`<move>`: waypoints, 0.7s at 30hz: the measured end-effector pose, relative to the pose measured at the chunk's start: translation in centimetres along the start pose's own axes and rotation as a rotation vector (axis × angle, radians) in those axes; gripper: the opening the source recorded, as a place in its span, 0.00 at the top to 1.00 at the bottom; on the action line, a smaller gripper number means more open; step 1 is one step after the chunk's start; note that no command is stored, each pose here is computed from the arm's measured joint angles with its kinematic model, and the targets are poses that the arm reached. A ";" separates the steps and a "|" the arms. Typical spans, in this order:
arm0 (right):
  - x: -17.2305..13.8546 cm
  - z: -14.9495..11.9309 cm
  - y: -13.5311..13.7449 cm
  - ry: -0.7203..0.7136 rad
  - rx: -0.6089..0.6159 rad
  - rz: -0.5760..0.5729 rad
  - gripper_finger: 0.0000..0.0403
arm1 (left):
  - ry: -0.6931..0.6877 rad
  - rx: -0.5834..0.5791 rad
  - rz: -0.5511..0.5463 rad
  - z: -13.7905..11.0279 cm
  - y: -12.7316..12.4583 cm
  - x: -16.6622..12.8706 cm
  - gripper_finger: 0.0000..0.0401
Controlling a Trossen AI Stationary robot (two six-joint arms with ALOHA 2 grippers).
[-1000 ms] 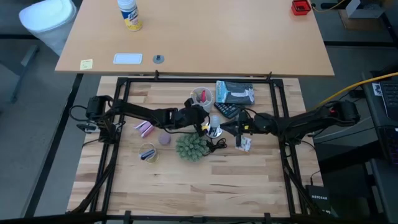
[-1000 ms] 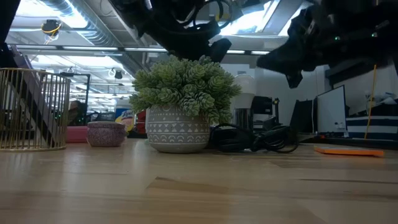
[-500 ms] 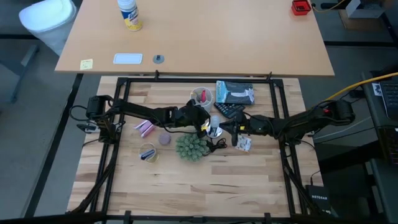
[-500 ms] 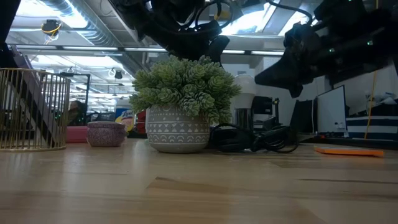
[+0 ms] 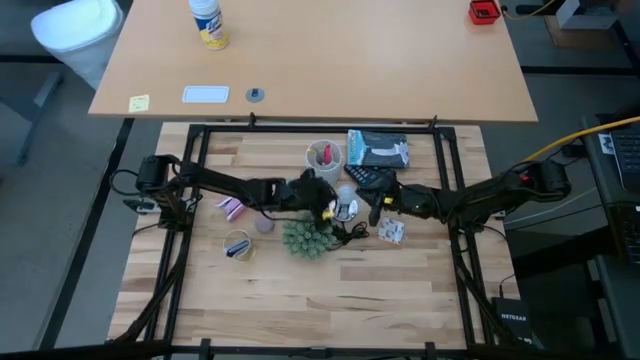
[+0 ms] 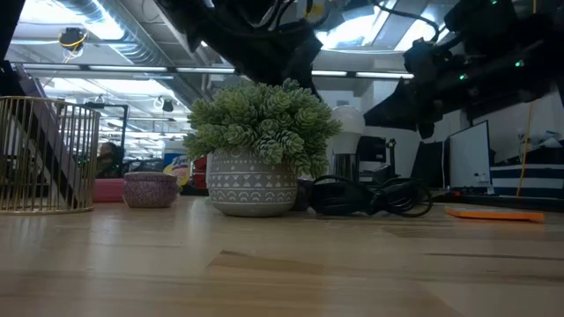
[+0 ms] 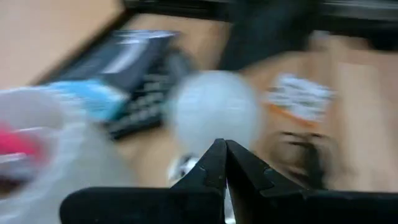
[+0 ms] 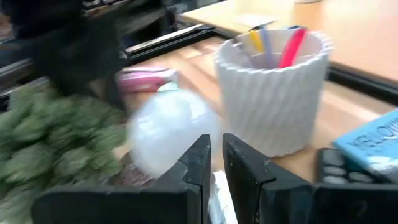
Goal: Screw lightbulb
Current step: Remove the lightbulb from the silver desk lamp
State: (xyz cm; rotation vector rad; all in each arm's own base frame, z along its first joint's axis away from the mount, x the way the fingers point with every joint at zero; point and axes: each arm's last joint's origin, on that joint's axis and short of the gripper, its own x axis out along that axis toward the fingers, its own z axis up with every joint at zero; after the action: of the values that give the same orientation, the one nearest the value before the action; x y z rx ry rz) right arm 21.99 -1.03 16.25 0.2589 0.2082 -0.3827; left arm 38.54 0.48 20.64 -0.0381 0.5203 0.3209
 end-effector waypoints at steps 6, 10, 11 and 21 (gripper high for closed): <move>0.0 0.0 -0.1 -0.012 -0.001 -0.038 0.88 | -0.005 0.017 -0.041 -0.2 -1.5 -0.3 1.00; 0.0 0.1 -0.1 -0.019 -0.001 -0.042 0.88 | -0.033 0.021 -0.049 -0.1 -2.1 -0.5 1.00; 0.0 0.2 -0.1 -0.024 -0.002 -0.040 0.88 | -0.051 0.021 -0.052 0.1 -2.1 -0.6 1.00; -1.5 2.7 0.8 -0.139 0.023 0.201 0.88 | -0.190 0.062 0.028 2.1 -1.4 -1.4 1.00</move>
State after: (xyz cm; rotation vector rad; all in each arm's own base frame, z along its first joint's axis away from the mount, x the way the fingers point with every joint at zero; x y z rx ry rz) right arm 21.31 -0.57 19.38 0.2719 0.0408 -0.2031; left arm 38.85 -1.00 23.07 0.0595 0.3420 0.3318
